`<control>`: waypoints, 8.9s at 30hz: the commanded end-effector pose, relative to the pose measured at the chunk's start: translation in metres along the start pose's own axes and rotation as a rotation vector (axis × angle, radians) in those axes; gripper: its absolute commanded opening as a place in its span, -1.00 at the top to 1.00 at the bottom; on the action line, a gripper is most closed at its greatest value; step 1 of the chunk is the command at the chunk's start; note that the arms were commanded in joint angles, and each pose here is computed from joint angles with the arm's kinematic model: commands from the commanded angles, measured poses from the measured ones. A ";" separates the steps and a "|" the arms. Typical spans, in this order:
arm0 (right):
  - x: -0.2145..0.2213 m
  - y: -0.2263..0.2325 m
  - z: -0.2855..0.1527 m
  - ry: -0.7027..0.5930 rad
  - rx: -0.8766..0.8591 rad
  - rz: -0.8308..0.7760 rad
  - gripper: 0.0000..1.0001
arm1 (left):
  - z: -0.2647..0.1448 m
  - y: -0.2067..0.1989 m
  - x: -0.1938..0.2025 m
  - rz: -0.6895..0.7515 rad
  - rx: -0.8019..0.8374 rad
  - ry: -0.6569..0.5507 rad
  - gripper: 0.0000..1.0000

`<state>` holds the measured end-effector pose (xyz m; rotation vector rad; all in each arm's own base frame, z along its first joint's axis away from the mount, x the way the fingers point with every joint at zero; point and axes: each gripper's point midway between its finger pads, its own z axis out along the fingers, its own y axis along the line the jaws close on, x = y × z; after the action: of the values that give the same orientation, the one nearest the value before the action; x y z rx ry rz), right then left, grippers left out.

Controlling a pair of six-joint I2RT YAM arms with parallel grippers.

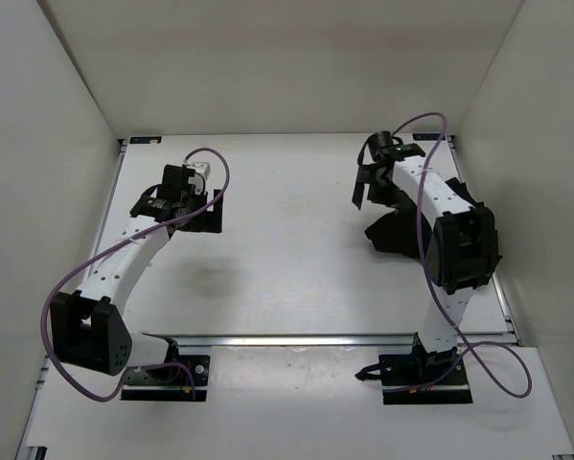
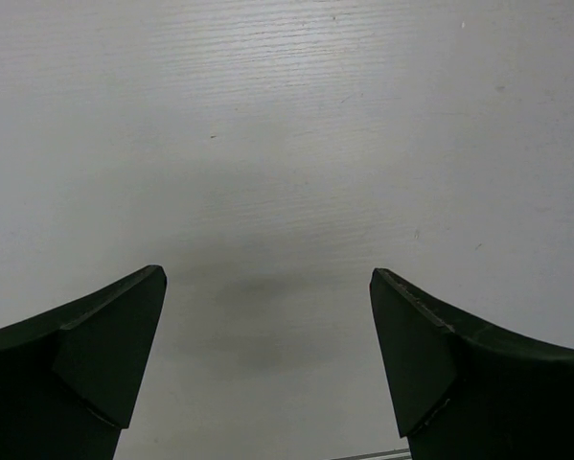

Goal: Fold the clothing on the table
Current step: Grab the skirt from the pile, then move the skirt to the center of the board, then flatten the skirt out

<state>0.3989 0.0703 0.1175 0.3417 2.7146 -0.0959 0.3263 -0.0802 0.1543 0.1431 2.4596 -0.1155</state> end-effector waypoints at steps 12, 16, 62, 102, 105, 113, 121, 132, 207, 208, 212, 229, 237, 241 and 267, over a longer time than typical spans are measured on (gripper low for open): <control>0.035 -0.002 -0.004 0.077 0.122 0.022 -0.76 | -0.004 -0.001 -0.003 0.015 0.012 -0.026 -0.97; 0.045 -0.019 -0.017 0.080 0.151 0.035 -0.75 | -0.001 -0.005 -0.005 0.015 0.032 -0.033 -0.97; -0.137 0.143 -0.310 -0.843 -0.749 -0.293 1.00 | -0.042 -0.020 -0.038 -0.072 0.147 -0.163 -0.96; 0.036 0.040 -0.056 -0.380 -0.504 -0.317 -0.79 | 0.035 -0.111 0.120 -0.089 0.280 0.236 0.08; 0.043 0.061 -0.044 -0.332 -0.532 -0.375 -0.78 | 0.047 -0.100 0.124 -0.101 0.213 0.250 0.31; 0.072 0.064 -0.008 -0.224 -0.578 -0.375 -0.74 | 0.077 -0.049 0.110 -0.195 0.079 0.256 0.50; 0.073 0.067 0.008 -0.228 -0.593 -0.378 0.14 | 0.102 -0.019 0.076 -0.256 0.003 0.225 0.78; 0.089 0.043 0.010 -0.177 -0.521 -0.264 1.00 | 0.129 0.031 -0.007 -0.344 -0.107 0.120 1.00; 0.058 -0.038 -0.041 -0.320 -0.435 -0.106 -0.91 | -0.001 -0.147 0.101 -0.302 0.552 0.174 -0.95; 0.072 -0.034 -0.042 -0.308 -0.461 -0.118 -0.89 | -0.001 -0.151 0.107 -0.308 0.564 0.185 -0.93; 0.124 -0.035 -0.028 -0.210 -0.443 -0.107 -0.84 | -0.004 -0.165 0.131 -0.301 0.620 0.235 -0.91; 0.195 -0.056 0.006 0.098 -0.336 0.096 -0.28 | -0.009 -0.182 0.148 -0.344 0.698 0.259 -0.88; 0.190 -0.047 0.007 0.086 -0.390 0.086 0.68 | -0.005 -0.188 0.152 -0.351 0.708 0.275 -0.88; 0.195 -0.029 0.008 0.108 -0.407 0.044 0.96 | -0.003 -0.192 0.161 -0.340 0.699 0.300 -0.87; 0.176 0.064 -0.029 0.113 -0.673 0.004 1.00 | 0.038 -0.126 0.183 -0.432 0.350 0.256 0.06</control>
<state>0.2407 0.1751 0.0646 0.1375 2.7067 0.8047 0.1898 -0.2040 0.0258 -0.2082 2.6587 -0.8106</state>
